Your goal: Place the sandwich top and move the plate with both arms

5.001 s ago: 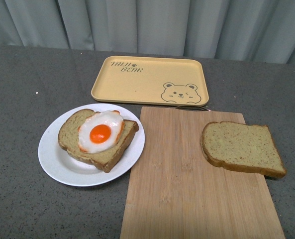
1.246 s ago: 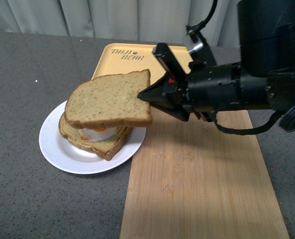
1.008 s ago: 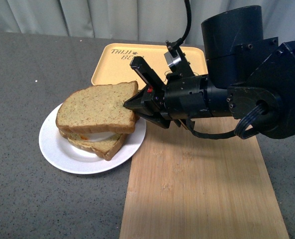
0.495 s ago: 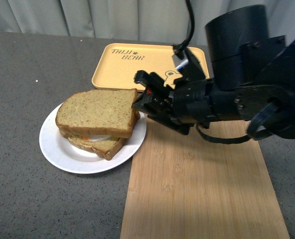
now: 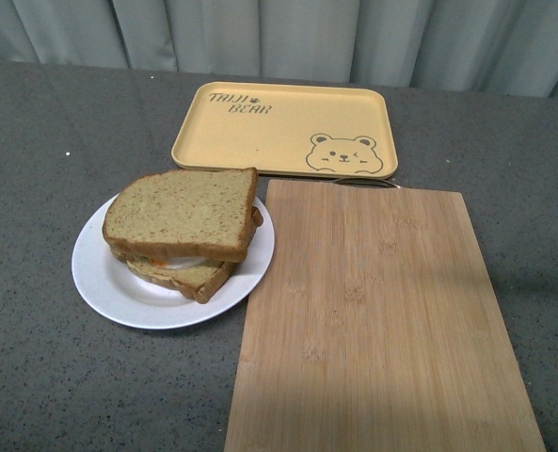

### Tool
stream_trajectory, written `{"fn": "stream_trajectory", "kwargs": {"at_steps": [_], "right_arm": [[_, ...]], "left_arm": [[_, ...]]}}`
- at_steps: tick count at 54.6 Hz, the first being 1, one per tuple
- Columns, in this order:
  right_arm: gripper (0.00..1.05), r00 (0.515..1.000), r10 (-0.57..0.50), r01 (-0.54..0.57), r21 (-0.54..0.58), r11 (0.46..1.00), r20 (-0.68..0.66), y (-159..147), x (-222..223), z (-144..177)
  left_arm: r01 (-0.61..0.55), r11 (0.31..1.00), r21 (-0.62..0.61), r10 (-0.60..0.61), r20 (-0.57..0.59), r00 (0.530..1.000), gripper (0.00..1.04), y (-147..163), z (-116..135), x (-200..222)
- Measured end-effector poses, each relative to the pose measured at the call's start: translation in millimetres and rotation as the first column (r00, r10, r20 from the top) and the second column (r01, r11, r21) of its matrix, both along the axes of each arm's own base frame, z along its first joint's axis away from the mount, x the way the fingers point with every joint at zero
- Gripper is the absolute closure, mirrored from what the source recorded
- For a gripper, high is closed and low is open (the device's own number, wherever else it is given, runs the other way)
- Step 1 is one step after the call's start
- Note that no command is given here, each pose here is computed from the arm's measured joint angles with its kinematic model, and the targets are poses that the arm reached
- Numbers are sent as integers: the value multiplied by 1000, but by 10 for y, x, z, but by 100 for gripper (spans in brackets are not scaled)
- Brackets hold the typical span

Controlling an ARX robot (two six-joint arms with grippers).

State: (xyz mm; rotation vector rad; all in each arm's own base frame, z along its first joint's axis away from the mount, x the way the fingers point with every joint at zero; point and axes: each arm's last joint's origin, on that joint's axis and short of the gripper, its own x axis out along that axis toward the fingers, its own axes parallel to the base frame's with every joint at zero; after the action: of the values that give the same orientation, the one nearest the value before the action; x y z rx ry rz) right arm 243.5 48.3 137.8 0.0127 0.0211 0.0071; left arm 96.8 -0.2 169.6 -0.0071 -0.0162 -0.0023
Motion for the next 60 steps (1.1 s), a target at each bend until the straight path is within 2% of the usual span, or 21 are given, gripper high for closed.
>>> {"fn": "stream_trajectory", "kwargs": {"at_steps": [7,33,37,60], "right_arm": [[104,1000,-3,3,-9,1000,4,-156,-261,67],[104,1000,19,-19,-9,1000,6,-410,-781,240],[104,1000,-4,4,-10,1000,0,-471,-851,231],[104,1000,-5,5,-9,1000,14,-480,-1103,269]], "left_arm": [[0,1000,0,0,0,1000,7,0,0,0],[0,1000,0,0,0,1000,7,0,0,0],[0,1000,0,0,0,1000,7,0,0,0],[0,1000,0,0,0,1000,7,0,0,0]]}}
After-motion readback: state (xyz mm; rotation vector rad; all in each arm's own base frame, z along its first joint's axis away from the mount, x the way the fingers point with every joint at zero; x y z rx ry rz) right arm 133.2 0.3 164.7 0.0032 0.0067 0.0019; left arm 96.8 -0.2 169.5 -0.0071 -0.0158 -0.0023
